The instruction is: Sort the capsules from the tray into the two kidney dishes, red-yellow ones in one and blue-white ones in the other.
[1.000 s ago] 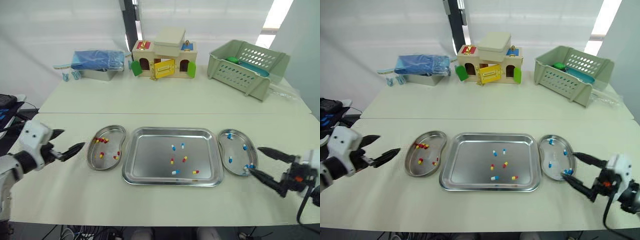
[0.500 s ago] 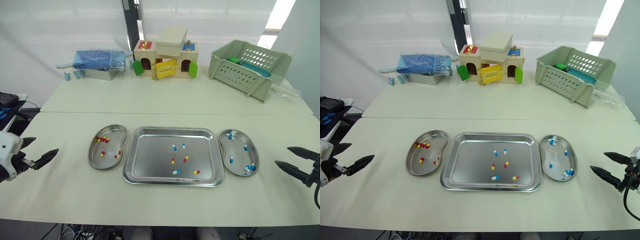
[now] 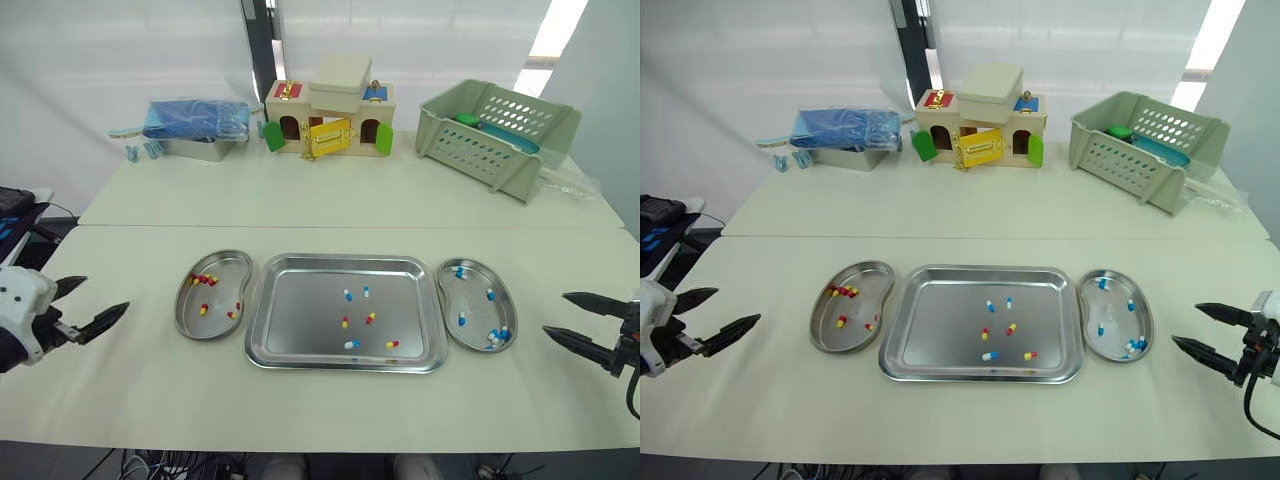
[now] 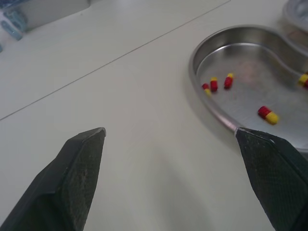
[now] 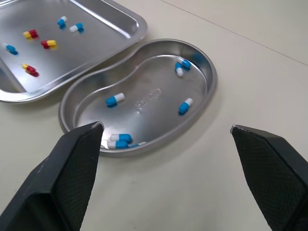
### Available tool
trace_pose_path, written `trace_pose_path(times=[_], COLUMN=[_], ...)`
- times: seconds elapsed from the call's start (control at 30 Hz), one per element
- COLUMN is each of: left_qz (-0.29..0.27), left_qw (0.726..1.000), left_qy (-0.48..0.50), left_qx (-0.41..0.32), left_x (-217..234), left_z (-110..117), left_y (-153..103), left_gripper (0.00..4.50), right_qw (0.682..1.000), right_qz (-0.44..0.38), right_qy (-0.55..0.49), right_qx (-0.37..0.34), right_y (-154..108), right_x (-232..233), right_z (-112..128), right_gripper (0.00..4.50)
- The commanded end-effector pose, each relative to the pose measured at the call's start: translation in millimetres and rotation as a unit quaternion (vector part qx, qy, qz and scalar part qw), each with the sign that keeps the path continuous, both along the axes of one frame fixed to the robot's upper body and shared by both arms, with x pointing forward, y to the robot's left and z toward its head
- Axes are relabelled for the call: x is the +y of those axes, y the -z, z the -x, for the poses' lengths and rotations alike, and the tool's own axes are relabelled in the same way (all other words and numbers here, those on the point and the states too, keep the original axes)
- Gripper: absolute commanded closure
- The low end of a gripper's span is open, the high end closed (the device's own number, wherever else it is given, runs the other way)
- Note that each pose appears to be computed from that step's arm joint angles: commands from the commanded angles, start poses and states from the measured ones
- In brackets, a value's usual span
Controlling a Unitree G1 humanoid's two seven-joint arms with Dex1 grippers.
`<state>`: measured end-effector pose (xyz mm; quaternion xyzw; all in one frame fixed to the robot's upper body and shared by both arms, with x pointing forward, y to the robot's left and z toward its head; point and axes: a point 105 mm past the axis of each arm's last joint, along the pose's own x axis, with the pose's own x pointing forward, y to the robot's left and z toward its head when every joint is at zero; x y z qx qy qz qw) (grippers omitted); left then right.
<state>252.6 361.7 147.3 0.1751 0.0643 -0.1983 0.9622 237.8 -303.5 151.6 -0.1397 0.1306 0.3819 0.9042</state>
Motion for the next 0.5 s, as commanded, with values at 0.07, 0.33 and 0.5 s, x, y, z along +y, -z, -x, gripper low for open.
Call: trace_pose_path(times=[0.07,0.33,0.5], left_qz=[0.018,0.103,0.126], left_qw=[0.995,0.979,0.973], left_qy=[0.071,0.161,0.181], left_qx=[-0.061,-0.064,-0.073], left_x=[-44.1,-127.8,-151.1], left_z=[12.8,65.7,91.4], left_y=[-15.5,14.5,33.9], left_gripper=[0.02,0.02,0.02], right_qw=[0.996,0.971,0.959], right_qz=[-0.004,0.006,0.044], right_qy=[-0.085,-0.238,-0.28], right_qx=[-0.011,0.01,0.027], right_y=[-28.4,-40.0,-33.0], right_x=[46.1,133.5,162.0], right_z=[-0.5,2.1,-1.0], right_gripper=[0.0,0.0,0.0])
